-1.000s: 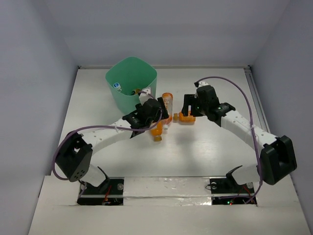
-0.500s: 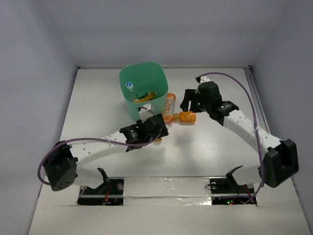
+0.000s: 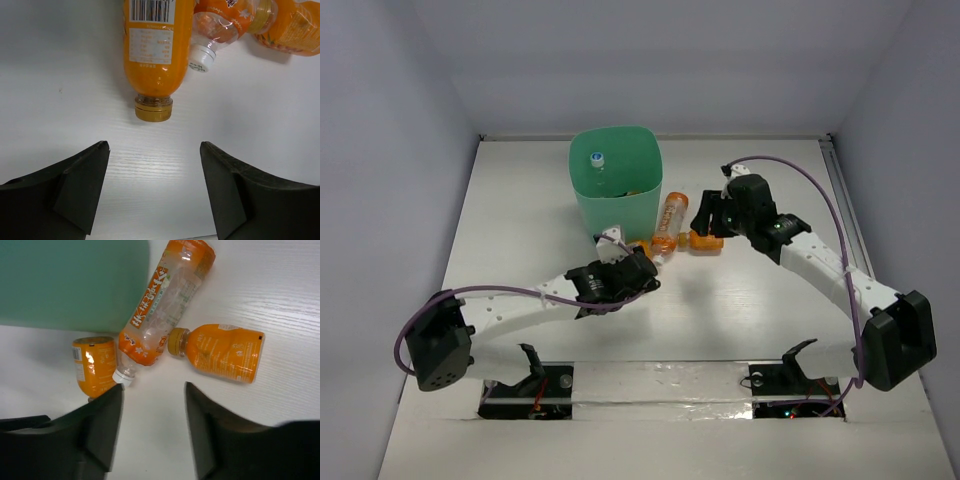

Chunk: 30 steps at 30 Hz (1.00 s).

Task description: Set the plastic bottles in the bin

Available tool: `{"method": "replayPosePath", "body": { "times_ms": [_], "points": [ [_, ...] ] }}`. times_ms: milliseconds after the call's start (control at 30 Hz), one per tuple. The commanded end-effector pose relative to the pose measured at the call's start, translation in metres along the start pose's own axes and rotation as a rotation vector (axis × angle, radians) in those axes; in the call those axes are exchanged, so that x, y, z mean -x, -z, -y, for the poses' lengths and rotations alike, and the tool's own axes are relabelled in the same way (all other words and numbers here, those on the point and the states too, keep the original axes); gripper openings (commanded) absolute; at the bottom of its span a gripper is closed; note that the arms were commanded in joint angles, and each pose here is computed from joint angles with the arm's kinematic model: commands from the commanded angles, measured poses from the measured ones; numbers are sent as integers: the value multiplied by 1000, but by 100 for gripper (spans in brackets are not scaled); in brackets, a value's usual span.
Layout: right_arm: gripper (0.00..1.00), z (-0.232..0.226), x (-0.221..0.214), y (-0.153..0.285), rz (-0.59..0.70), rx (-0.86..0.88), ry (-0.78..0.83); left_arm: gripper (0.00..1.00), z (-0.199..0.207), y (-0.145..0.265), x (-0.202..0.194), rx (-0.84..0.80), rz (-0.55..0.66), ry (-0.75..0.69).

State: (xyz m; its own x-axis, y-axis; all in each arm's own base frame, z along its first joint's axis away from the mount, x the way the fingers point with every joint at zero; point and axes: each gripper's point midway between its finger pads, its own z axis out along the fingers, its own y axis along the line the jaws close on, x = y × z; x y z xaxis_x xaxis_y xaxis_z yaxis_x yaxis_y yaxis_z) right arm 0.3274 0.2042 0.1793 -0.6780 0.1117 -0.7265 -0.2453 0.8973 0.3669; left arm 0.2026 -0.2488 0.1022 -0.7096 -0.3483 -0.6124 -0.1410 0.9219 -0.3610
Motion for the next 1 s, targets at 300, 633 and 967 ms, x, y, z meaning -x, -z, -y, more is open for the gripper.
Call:
{"method": "replayPosePath", "body": {
  "times_ms": [300, 633, 967],
  "points": [
    [15, -23, 9, 1, 65, 145, -16, 71, -21, -50, 30, 51, 133, 148],
    [87, -23, 30, -35, 50, 83, -102, 76, 2, -74, 47, -22, 156, 136],
    [93, -3, 40, -96, 6, -34, -190, 78, 3, -84, 52, -55, 154, 145]
  ]
}}
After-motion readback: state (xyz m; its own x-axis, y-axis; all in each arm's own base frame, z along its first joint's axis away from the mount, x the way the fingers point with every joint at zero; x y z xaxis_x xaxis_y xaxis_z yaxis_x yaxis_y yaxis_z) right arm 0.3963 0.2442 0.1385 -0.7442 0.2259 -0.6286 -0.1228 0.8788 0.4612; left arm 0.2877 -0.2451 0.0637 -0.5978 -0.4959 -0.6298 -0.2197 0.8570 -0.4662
